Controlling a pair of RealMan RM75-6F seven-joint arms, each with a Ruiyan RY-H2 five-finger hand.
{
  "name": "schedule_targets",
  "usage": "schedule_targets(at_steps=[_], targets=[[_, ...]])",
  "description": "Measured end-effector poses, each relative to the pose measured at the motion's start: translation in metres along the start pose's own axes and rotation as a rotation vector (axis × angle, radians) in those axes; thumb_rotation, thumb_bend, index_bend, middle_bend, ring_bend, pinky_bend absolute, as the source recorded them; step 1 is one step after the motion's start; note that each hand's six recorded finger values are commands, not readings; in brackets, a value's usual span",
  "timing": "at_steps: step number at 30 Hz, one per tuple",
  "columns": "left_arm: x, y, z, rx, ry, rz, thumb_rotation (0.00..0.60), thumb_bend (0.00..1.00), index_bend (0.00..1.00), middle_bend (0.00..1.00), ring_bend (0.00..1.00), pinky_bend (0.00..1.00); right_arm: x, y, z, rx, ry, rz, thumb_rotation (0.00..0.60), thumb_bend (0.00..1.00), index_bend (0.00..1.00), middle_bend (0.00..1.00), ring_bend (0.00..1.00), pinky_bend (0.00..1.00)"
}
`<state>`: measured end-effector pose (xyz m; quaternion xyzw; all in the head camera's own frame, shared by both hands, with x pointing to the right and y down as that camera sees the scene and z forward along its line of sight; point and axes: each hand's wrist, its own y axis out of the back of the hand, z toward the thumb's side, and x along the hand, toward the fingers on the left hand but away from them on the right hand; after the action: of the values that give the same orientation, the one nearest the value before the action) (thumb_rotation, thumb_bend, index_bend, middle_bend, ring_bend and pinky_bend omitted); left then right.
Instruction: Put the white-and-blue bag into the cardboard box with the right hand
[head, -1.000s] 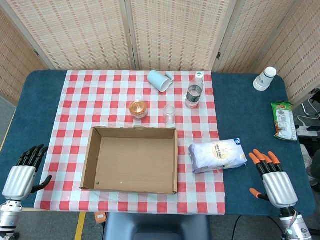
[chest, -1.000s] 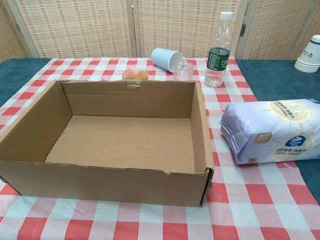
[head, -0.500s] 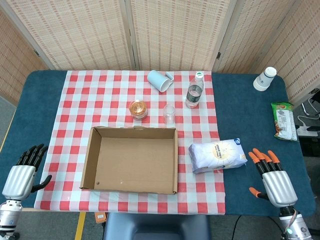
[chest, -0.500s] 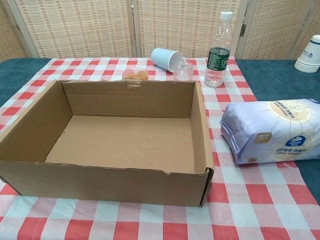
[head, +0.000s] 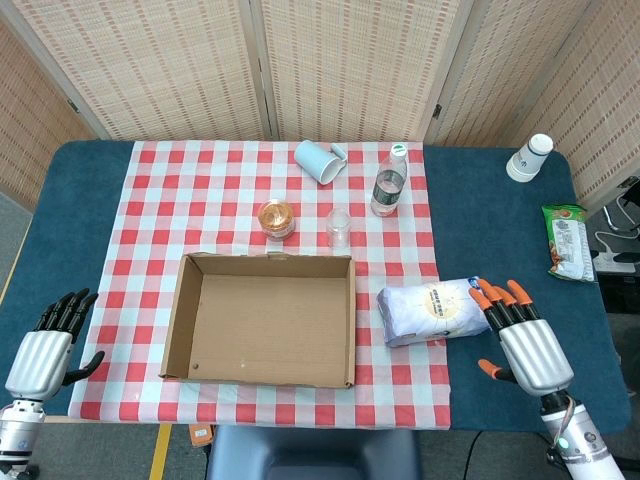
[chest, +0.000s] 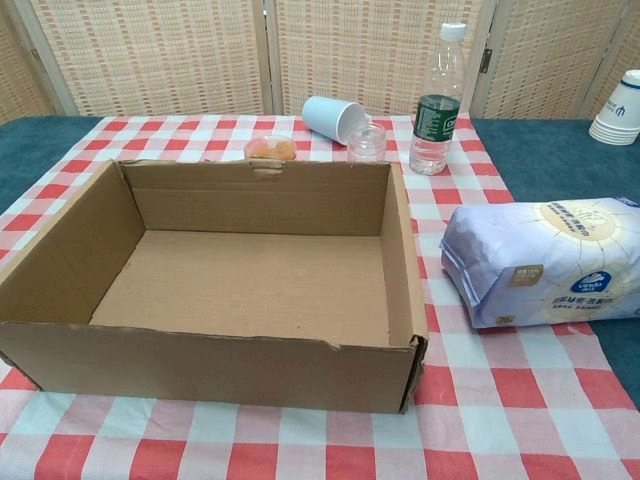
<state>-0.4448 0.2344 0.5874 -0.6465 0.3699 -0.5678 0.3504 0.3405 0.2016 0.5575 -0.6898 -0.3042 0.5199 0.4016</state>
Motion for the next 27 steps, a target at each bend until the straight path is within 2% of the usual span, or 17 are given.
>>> schedule_targets(at_steps=[2,7,11,14,19,27], targets=[[0.000,0.000,0.000,-0.001,0.001,0.001,0.600,0.28,0.00,0.00,0.00,0.13,-0.009,0.001,0.002,0.002,0.018,0.025,0.600,0.00,0.00,0.00,0.00,0.00],[0.000,0.003,-0.003,-0.009,0.010,0.010,0.600,0.28,0.00,0.00,0.00,0.13,-0.032,-0.001,0.006,0.004,0.048,0.138,0.600,0.00,0.00,0.00,0.00,0.00],[0.000,0.005,-0.005,-0.015,0.016,0.013,0.600,0.28,0.00,0.00,0.00,0.13,-0.052,-0.003,0.005,0.051,0.050,0.220,0.600,0.00,0.00,0.00,0.00,0.00],[0.001,0.005,-0.006,-0.015,0.016,0.011,0.600,0.28,0.00,0.00,0.00,0.13,-0.067,0.001,0.005,0.102,0.050,0.236,0.600,0.00,0.00,0.00,0.00,0.00],[0.002,0.004,-0.007,-0.014,0.022,0.009,0.600,0.28,0.00,0.00,0.00,0.13,-0.083,0.006,0.012,0.128,0.061,0.251,0.600,0.00,0.00,0.00,0.00,0.00],[0.003,0.003,-0.009,-0.011,0.030,0.004,0.600,0.28,0.00,0.00,0.00,0.13,-0.093,-0.011,0.013,0.131,0.061,0.308,0.600,0.00,0.00,0.00,0.00,0.00]])
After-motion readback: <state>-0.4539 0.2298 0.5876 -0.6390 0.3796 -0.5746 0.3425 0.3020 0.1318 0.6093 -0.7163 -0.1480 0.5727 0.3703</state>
